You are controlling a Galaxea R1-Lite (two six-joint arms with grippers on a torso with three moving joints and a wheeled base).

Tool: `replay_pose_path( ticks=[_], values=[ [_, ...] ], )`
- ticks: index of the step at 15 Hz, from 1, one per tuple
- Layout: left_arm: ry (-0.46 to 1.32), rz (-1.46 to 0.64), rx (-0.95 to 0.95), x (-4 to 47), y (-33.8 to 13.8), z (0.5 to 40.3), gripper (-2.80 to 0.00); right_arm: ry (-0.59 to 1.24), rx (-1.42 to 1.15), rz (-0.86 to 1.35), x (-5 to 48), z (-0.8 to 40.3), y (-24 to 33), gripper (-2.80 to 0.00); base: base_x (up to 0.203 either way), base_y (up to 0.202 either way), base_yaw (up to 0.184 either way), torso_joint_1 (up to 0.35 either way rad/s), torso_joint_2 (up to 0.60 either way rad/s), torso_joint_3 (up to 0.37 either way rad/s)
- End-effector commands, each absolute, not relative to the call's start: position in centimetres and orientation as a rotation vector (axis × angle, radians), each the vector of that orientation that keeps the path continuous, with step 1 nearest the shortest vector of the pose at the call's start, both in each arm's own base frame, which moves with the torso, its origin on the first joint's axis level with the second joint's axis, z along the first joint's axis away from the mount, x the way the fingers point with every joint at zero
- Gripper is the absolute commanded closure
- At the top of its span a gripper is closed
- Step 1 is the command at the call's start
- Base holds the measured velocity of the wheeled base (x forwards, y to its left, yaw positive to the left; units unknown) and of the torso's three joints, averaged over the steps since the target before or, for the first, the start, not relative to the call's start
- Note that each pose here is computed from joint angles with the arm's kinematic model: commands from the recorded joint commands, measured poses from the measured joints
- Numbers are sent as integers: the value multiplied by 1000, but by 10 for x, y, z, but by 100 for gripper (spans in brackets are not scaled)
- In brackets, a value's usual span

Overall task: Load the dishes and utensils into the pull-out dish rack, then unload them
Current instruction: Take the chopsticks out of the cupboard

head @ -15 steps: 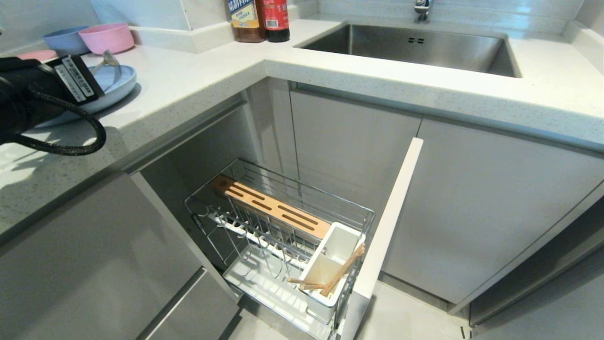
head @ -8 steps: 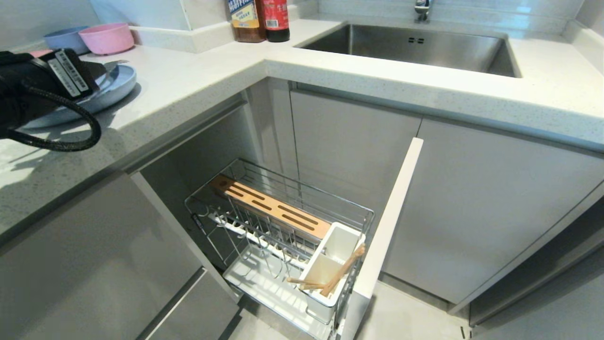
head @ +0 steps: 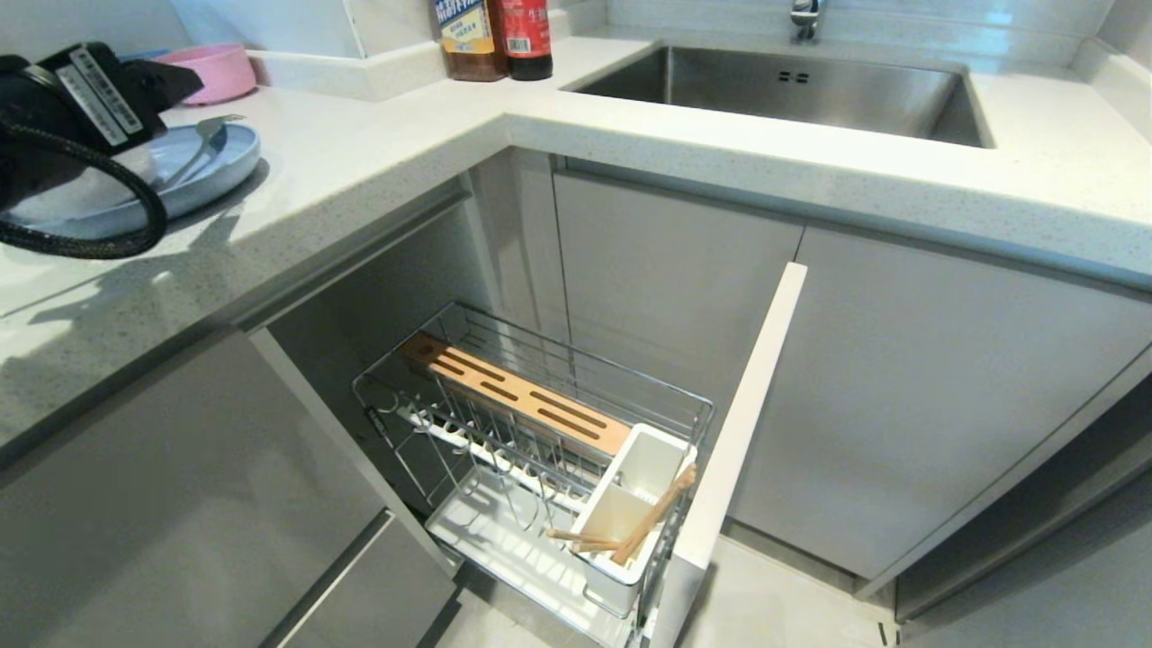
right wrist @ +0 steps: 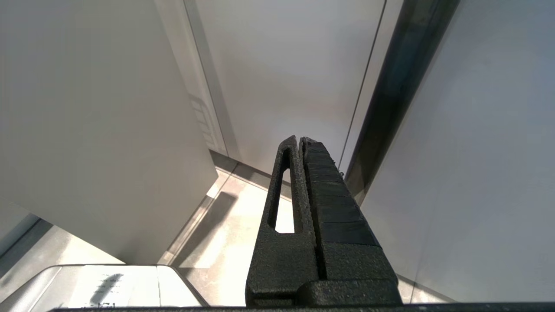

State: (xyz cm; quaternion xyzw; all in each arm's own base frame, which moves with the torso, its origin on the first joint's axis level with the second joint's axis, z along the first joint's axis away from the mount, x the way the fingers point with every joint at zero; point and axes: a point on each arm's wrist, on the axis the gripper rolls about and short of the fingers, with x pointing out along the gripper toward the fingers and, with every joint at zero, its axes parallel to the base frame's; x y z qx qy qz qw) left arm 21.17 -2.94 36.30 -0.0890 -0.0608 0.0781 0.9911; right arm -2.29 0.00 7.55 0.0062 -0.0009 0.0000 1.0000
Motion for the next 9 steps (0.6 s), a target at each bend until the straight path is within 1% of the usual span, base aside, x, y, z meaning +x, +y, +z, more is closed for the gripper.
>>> replay_pose_path(
  ticks=[1, 8, 9],
  values=[
    [-142, 142, -187, 206, -32, 368, -280, 0, 12, 0, -23, 75, 0, 0, 0, 0, 0, 0, 0, 0],
    [-296, 60, -246, 167, -36, 395, -280, 0, 12, 0, -23, 75, 0, 0, 0, 0, 0, 0, 0, 0],
    [-306, 46, -264, 163, -37, 397, 0, 0, 12, 0, -23, 75, 0, 0, 0, 0, 0, 0, 0, 0]
  ],
)
